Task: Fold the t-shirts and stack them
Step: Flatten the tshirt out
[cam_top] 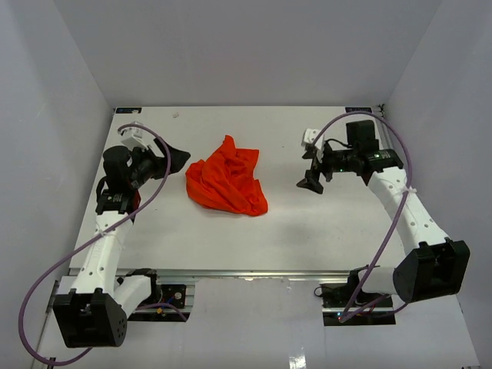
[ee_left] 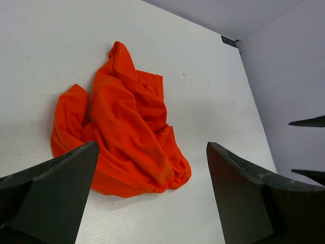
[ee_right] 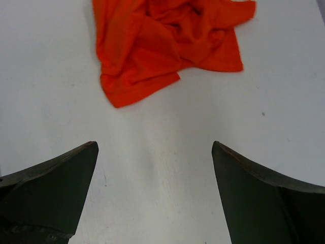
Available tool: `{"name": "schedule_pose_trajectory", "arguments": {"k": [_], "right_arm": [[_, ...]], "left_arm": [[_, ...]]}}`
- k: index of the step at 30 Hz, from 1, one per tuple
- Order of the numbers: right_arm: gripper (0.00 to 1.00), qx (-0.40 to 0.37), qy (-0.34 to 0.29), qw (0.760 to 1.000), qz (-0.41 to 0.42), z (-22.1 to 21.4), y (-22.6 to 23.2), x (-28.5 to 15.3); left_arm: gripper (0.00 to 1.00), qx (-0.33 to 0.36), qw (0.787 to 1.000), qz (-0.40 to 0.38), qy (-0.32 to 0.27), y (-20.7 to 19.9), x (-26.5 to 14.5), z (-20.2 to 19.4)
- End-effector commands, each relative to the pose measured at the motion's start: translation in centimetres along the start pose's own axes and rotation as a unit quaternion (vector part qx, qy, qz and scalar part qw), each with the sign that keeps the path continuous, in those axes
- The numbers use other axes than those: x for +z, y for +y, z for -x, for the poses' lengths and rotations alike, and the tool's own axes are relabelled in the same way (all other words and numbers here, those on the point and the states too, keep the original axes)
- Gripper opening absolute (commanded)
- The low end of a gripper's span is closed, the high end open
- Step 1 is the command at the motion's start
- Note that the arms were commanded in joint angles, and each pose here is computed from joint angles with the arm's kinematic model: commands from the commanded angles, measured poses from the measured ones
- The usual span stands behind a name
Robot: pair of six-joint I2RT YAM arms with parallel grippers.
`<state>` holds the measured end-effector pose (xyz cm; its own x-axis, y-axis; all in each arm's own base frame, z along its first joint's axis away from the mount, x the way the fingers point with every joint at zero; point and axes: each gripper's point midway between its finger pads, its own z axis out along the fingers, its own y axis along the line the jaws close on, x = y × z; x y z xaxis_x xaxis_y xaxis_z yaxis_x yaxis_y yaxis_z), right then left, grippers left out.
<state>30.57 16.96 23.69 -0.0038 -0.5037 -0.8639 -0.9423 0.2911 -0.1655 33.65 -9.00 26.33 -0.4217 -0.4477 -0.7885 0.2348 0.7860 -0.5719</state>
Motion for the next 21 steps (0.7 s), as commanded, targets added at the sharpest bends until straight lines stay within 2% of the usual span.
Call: {"name": "schedule_pose_trajectory", "arguments": {"k": [1,7,8,12,13,21], "right_arm": [[1.00,-0.114,-0.037,0.985,0.122,0.8,5.8,2.8],[0.98,-0.213,-0.020,0.956,0.203,-1.0,10.8,7.9],[0.93,-0.219,-0.016,0.952,0.214,-1.4,11.4,8.8],[0.85,-0.264,0.005,0.939,0.218,-2.7,13.2,12.3],[0.83,-0.285,-0.007,0.934,0.216,-2.0,13.8,13.4],[0.57,-0.283,0.021,0.935,0.211,-3.1,15.0,19.5]], "left_arm": [[0.98,0.000,1.000,-0.014,0.007,-0.7,-0.8,-0.7],[0.98,-0.011,1.000,-0.006,0.025,-0.3,-1.7,-2.6],[0.98,-0.009,1.000,-0.002,0.027,-0.2,-2.0,-2.6],[0.98,-0.004,1.000,0.010,0.029,0.0,-2.6,-2.9],[0.98,-0.006,0.999,0.016,0.030,0.2,-2.7,-3.1],[0.98,-0.007,0.999,0.036,0.026,0.6,-4.1,-3.8]]}}
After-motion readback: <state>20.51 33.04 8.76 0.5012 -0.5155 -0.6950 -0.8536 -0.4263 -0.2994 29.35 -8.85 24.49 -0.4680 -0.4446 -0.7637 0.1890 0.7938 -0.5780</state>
